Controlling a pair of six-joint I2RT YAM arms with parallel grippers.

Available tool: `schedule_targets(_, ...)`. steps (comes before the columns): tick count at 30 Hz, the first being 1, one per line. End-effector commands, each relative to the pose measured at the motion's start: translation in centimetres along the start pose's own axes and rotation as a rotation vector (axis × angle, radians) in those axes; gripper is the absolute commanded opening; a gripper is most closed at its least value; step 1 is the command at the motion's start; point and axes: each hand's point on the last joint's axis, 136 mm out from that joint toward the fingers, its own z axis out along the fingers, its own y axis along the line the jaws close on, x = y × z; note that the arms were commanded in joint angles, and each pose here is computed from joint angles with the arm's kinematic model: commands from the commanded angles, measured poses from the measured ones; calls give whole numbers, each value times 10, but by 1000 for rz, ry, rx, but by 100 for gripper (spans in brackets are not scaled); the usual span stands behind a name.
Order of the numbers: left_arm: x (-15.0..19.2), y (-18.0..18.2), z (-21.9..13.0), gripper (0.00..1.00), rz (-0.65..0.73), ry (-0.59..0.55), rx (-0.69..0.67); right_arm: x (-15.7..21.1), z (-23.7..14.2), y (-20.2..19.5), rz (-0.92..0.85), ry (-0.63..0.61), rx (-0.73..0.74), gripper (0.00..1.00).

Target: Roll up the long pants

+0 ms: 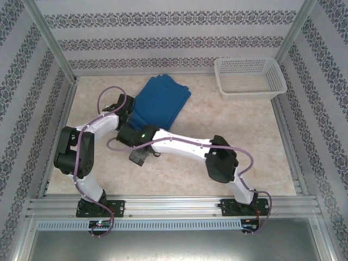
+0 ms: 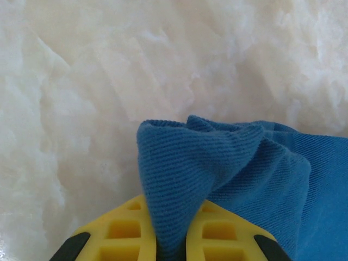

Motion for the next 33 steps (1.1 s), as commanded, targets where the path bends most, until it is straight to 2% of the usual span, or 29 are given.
schedule_targets(1,0,12,-3,0,-10,19,-39,4,27,-31,-81,19,231,97)
schedule_targets(4,0,11,-5,0,-8,19,-37,2,39,-43,-154,0,328,92)
schedule_targets(8,-2,10,-9,0,-3,18,-29,0,53,-63,-226,-12,411,74)
schedule_targets(9,-2,10,-10,0,-1,17,-29,1,57,-67,-232,-10,415,66)
schedule_targets(10,-3,10,-11,0,3,17,-27,1,60,-72,-233,-9,415,46)
schedule_targets(11,-4,11,-12,0,2,15,-25,2,63,-75,-236,-12,405,11)
schedule_targets(12,-5,11,-13,0,4,13,-24,2,64,-80,-234,-13,405,0)
schedule_targets(16,-10,12,-20,0,23,7,-27,6,54,-73,-210,-28,267,0)
schedule_targets(27,-40,-12,-51,0,89,-8,-43,10,7,-45,116,-26,-395,0)
schedule_targets(33,-44,-35,-40,0,169,33,-125,7,4,-33,302,41,-759,0)
